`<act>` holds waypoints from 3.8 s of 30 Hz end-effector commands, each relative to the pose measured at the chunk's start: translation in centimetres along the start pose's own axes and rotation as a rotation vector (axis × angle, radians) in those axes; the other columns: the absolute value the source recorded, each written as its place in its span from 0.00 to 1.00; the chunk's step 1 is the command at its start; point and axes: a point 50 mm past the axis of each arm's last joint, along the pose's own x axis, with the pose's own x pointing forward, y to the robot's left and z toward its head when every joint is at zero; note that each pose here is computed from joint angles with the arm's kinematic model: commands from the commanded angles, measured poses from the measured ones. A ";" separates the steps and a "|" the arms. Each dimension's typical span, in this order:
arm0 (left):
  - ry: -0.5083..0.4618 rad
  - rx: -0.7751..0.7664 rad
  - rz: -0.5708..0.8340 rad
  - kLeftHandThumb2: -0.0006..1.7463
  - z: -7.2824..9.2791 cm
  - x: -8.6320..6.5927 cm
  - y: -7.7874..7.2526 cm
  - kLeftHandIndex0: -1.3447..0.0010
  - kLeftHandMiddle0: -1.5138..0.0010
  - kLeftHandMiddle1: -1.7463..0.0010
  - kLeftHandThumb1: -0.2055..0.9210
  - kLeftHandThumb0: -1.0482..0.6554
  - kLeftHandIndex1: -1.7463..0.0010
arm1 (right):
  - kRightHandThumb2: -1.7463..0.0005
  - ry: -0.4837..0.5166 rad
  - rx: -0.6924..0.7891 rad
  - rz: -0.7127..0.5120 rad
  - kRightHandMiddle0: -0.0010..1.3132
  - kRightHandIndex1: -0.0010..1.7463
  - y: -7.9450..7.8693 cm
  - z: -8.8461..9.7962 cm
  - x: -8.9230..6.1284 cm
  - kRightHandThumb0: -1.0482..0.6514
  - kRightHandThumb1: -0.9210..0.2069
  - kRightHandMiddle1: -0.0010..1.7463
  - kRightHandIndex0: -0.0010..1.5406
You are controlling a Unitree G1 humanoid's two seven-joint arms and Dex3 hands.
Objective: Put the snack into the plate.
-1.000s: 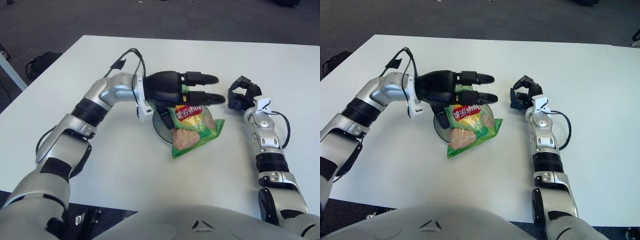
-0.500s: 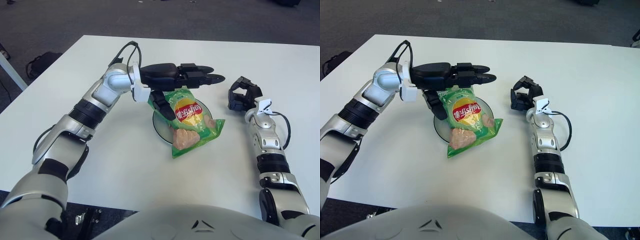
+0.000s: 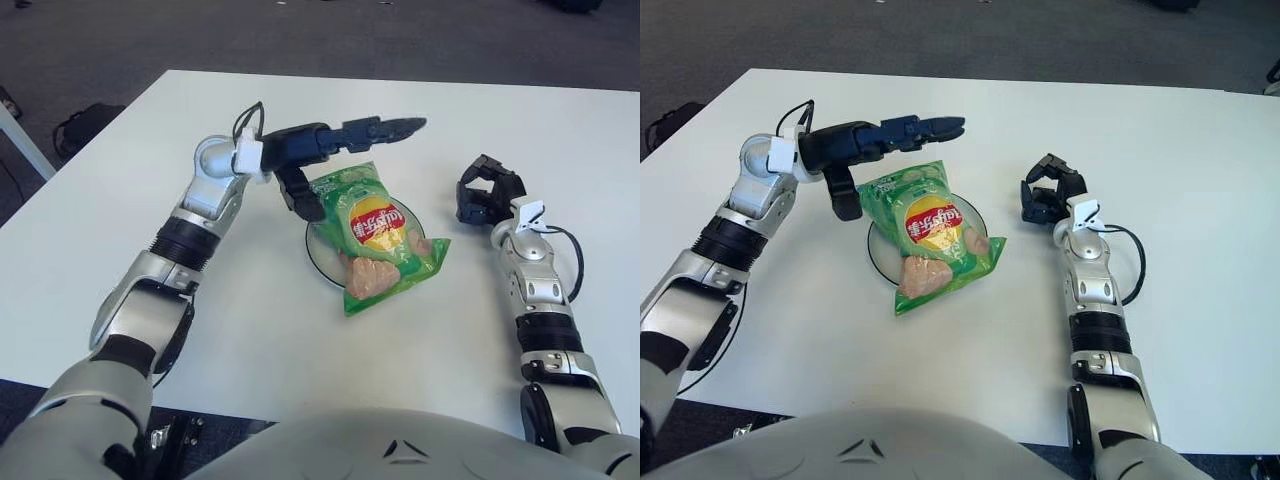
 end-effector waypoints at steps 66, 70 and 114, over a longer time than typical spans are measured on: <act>0.722 -0.475 1.370 0.50 -9.2 -18.5 -11.7 0.74 0.63 0.07 0.77 0.37 0.01 | 0.26 0.186 -0.045 0.043 0.45 1.00 0.5 -3.6 -1.4 0.34 0.51 1.00 0.83; 0.787 -0.498 1.317 0.59 -9.8 -17.7 -13.4 0.67 0.56 0.01 0.66 0.37 0.00 | 0.26 0.187 -0.033 0.037 0.45 1.00 0.6 -3.6 -1.4 0.34 0.51 1.00 0.83; 0.966 -0.417 1.088 0.70 -9.2 -14.5 -14.2 0.59 0.24 0.00 0.53 0.35 0.00 | 0.26 0.177 -0.036 0.027 0.45 1.00 0.3 -3.0 -1.2 0.34 0.51 1.00 0.84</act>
